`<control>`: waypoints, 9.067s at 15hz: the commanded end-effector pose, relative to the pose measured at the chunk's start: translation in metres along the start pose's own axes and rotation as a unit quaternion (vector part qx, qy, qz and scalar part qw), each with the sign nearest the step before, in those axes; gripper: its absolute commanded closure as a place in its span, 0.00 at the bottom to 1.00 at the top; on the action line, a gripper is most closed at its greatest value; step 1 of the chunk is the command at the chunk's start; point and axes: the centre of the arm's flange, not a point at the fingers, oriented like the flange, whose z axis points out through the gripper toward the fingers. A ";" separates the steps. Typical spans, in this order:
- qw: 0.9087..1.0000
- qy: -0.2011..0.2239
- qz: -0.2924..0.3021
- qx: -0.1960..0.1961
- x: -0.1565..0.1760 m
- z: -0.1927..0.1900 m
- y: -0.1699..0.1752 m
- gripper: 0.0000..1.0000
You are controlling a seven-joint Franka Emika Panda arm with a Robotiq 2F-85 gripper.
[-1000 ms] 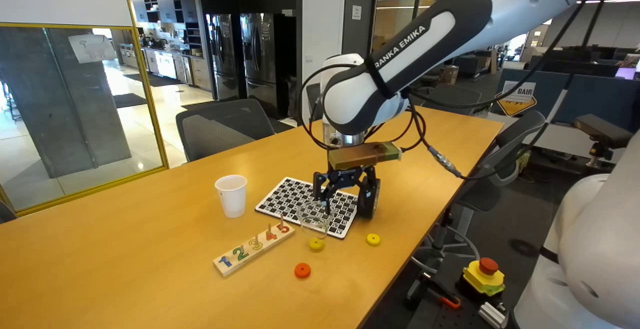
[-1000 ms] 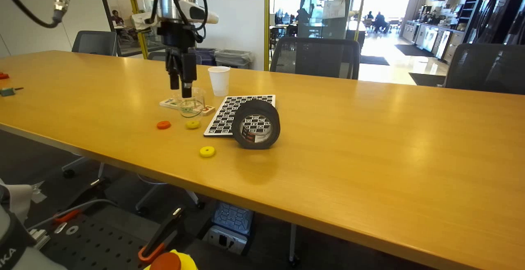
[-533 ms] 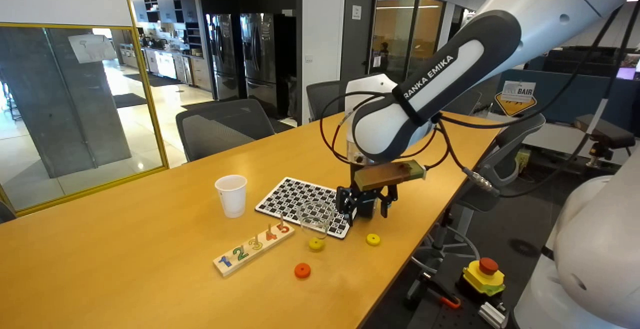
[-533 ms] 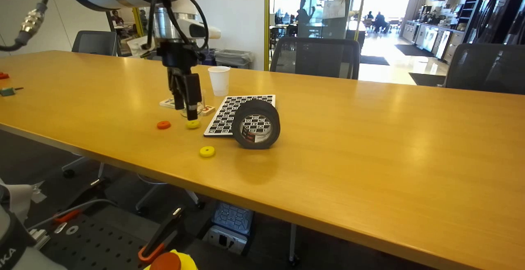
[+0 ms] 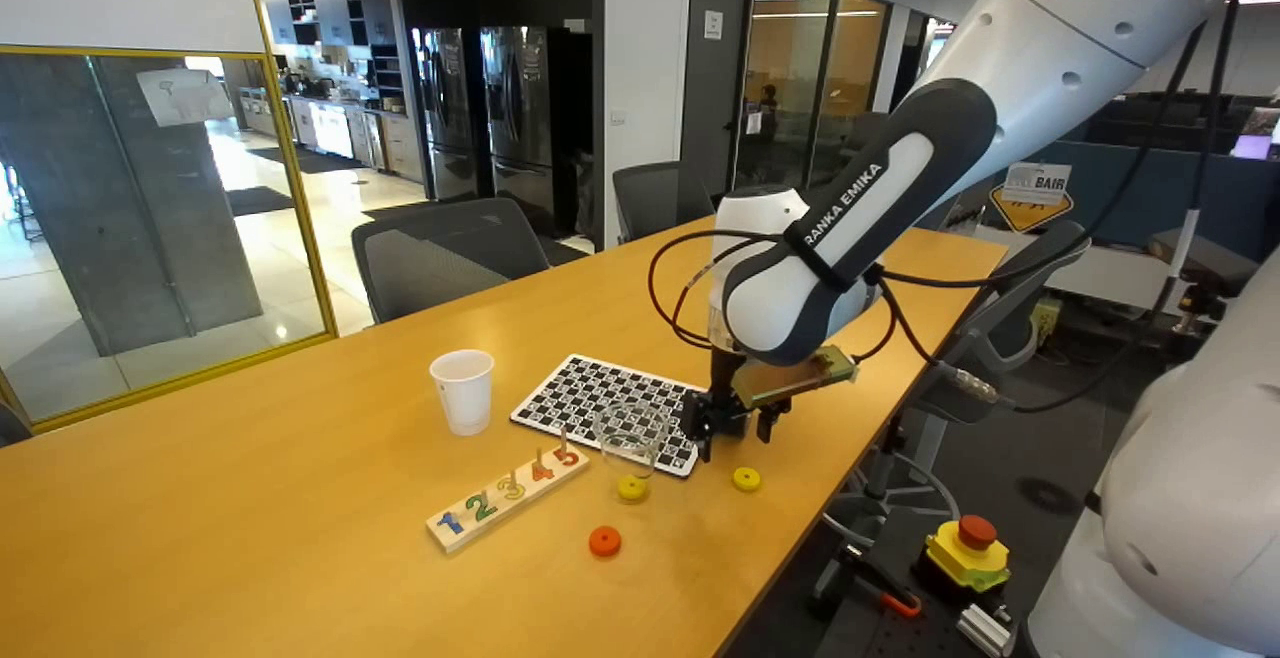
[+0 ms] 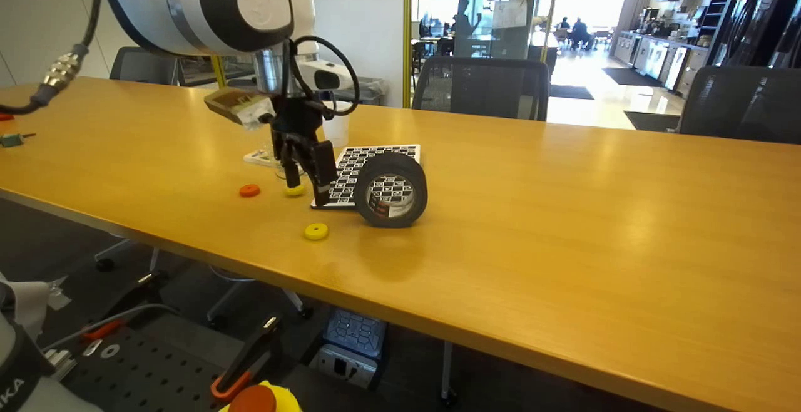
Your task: Put the orange circles inside the white cup and the yellow circles in the transparent cup.
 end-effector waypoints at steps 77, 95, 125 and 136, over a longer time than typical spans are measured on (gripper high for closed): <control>0.990 0.037 -0.123 0.054 0.053 -0.085 -0.091 0.77; 0.988 0.020 -0.153 0.007 -0.003 -0.087 -0.163 0.00; 0.986 -0.001 0.164 0.022 -0.028 0.036 -0.205 0.00; 0.980 0.007 0.197 0.025 -0.025 0.040 -0.200 0.00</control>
